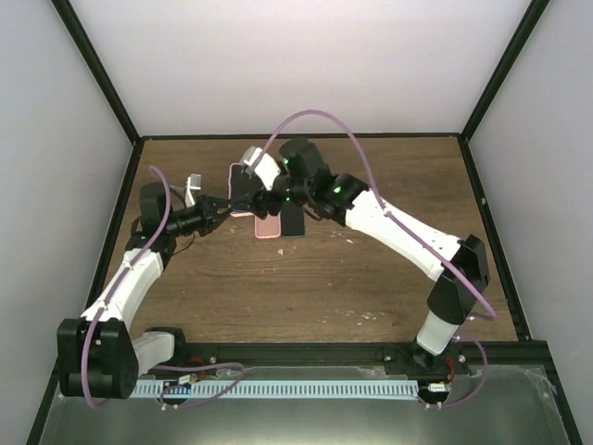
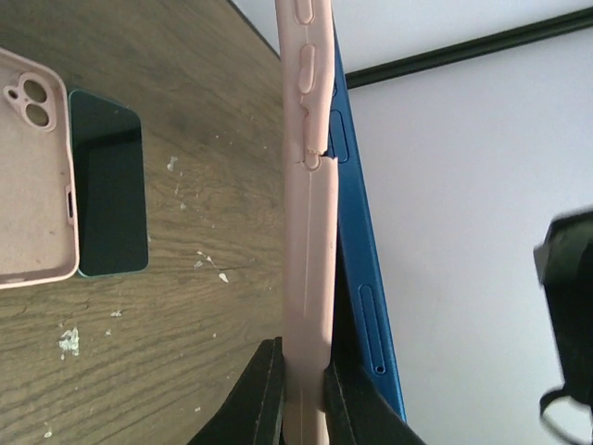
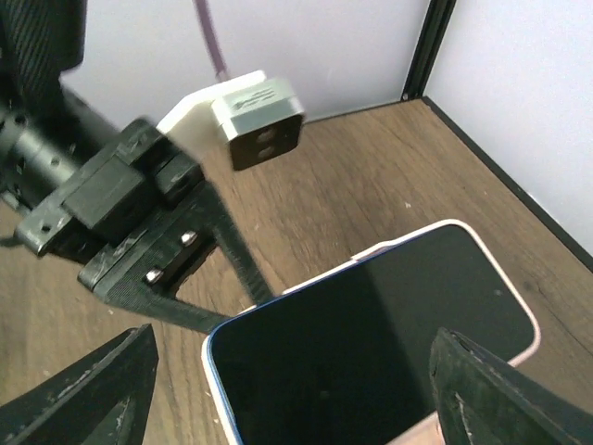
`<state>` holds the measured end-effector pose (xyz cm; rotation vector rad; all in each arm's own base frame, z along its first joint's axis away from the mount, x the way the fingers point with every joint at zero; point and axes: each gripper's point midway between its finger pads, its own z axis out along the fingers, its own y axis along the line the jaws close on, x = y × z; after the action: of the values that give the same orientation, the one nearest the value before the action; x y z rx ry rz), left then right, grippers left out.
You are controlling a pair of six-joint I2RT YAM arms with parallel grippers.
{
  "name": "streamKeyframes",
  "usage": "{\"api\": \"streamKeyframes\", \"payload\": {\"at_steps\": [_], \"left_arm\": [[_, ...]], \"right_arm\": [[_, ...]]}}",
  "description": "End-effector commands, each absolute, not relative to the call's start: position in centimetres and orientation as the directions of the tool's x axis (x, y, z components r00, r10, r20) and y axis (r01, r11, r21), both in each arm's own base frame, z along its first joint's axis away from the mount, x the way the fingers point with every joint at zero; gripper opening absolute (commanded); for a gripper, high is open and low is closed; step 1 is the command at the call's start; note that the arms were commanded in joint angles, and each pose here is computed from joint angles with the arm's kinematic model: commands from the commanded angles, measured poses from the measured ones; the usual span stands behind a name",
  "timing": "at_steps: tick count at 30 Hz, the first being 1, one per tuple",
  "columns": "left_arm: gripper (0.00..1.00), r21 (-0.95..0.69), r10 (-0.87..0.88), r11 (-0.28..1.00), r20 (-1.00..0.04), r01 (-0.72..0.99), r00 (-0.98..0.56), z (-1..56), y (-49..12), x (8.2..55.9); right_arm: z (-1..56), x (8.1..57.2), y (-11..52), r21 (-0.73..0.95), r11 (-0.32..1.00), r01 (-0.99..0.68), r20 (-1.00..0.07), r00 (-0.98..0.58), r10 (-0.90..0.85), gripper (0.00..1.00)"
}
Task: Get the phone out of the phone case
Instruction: Remove the phone case from the phone.
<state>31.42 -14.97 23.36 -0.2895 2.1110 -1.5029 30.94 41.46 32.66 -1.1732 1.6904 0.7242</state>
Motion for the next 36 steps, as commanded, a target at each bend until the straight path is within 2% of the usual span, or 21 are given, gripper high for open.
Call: {"api": "streamKeyframes", "payload": {"at_steps": [1,9,18,23,31,36], "left_arm": [[0.0,-0.941,-0.478,0.317,-0.266,0.118,-0.837,25.1,-15.1,32.3],[0.0,-0.945,-0.477,0.313,-0.24,0.091,-0.845,24.8,-15.1,32.4],[0.0,-0.946,-0.474,0.31,-0.238,0.093,-0.848,24.7,-15.2,32.6],[0.0,-0.948,-0.468,0.303,-0.236,0.097,-0.851,24.8,-15.3,32.7],[0.0,-0.95,-0.461,0.295,-0.231,0.098,-0.857,24.8,-15.4,32.9],[0.0,-0.955,-0.45,0.281,-0.219,0.096,-0.866,24.6,-15.6,33.0]], "right_arm": [[31.5,31.5,42.7,-0.249,0.423,-0.871,-0.883,0.025,-0.469,0.77],[28.8,31.4,44.2,-0.383,0.419,-0.824,-0.826,0.102,-0.554,0.72],[26.3,32.6,44.1,-0.448,0.417,-0.791,-0.774,0.111,-0.623,0.64],[25.2,33.0,43.6,-0.485,0.41,-0.773,-0.74,0.113,-0.663,0.63],[22.6,30.8,43.8,-0.436,0.327,-0.838,-0.715,0.101,-0.692,0.63],[21.6,31.9,43.2,-0.494,0.351,-0.796,-0.683,0.106,-0.722,0.61]]}}
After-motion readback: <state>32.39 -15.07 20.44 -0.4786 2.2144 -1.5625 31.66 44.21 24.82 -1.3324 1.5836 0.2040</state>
